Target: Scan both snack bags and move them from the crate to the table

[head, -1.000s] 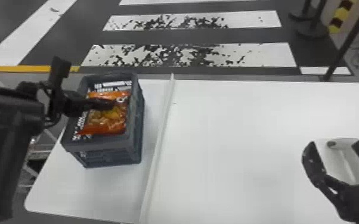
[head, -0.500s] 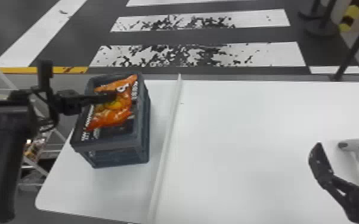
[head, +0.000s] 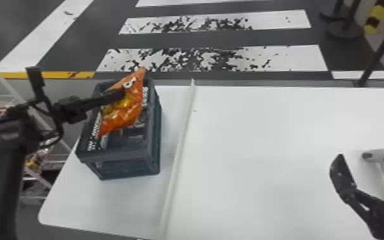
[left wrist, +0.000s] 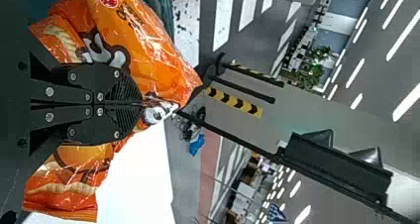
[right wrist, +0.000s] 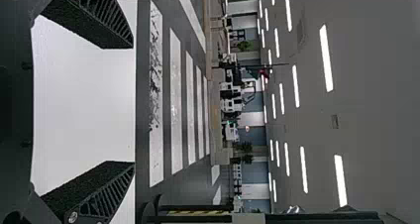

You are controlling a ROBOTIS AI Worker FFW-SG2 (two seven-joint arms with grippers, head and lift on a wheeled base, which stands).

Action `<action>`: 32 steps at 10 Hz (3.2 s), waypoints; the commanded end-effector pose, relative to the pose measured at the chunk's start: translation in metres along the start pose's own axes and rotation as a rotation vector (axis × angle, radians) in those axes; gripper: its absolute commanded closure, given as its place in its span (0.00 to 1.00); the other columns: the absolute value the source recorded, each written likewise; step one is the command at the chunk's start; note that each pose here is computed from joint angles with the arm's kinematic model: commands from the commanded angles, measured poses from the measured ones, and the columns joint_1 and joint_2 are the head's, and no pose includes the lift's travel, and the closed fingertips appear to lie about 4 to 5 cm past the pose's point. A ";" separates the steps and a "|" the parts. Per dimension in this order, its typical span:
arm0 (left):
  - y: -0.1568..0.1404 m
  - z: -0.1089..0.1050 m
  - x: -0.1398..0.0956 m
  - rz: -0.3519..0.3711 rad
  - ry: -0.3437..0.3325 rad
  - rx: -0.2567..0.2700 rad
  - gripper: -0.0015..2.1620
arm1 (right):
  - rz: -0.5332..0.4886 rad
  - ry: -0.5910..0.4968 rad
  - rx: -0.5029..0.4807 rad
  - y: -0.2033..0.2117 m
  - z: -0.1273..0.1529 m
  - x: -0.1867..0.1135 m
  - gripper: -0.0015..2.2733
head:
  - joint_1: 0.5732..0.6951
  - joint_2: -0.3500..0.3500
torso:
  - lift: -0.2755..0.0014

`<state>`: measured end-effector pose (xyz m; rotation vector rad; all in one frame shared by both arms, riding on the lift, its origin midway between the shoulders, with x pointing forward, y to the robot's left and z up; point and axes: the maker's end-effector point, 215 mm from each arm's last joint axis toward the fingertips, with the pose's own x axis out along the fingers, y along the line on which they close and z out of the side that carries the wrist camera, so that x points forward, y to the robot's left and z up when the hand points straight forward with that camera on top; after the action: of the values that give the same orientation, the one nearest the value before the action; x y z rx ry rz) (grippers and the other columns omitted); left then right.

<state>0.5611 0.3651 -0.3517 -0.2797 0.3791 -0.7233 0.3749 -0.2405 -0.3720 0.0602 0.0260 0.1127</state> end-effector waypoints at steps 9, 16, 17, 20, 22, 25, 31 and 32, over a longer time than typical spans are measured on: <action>-0.248 -0.026 0.165 -0.227 0.153 -0.012 0.99 | -0.014 0.008 -0.004 -0.005 0.007 0.000 0.04 | 1.00 0.31 | 0.68; -0.357 -0.178 0.268 -0.244 0.240 0.090 0.99 | -0.019 0.020 0.002 -0.005 0.006 0.001 0.04 | 1.00 0.00 | 0.68; -0.358 -0.200 0.273 -0.227 0.262 0.093 0.99 | -0.018 0.022 0.003 -0.004 0.005 0.001 0.04 | 1.00 0.00 | 0.68; -0.350 -0.206 0.281 -0.174 0.198 0.144 0.00 | -0.018 0.021 0.008 -0.004 0.004 0.000 0.04 | 1.00 0.00 | 0.68; -0.350 -0.180 0.282 -0.185 0.128 0.168 0.02 | -0.016 0.026 0.010 -0.003 0.001 0.000 0.04 | 1.00 0.00 | 0.68; -0.327 -0.135 0.250 -0.120 0.006 0.190 0.02 | -0.017 0.028 0.010 -0.004 0.000 -0.001 0.04 | 1.00 0.00 | 0.68; -0.219 -0.065 0.105 0.277 -0.214 0.313 0.04 | -0.031 0.198 0.149 -0.017 -0.037 0.008 0.04 | 1.00 0.18 | 0.68; -0.215 -0.063 0.090 0.332 -0.222 0.307 0.04 | -0.023 0.288 0.186 -0.015 -0.055 0.009 0.04 | 1.00 0.23 | 0.68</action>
<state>0.4764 0.1365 -0.3515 -0.0059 0.0941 -0.4215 0.3843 -0.2527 -0.4175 0.2087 0.2709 0.0902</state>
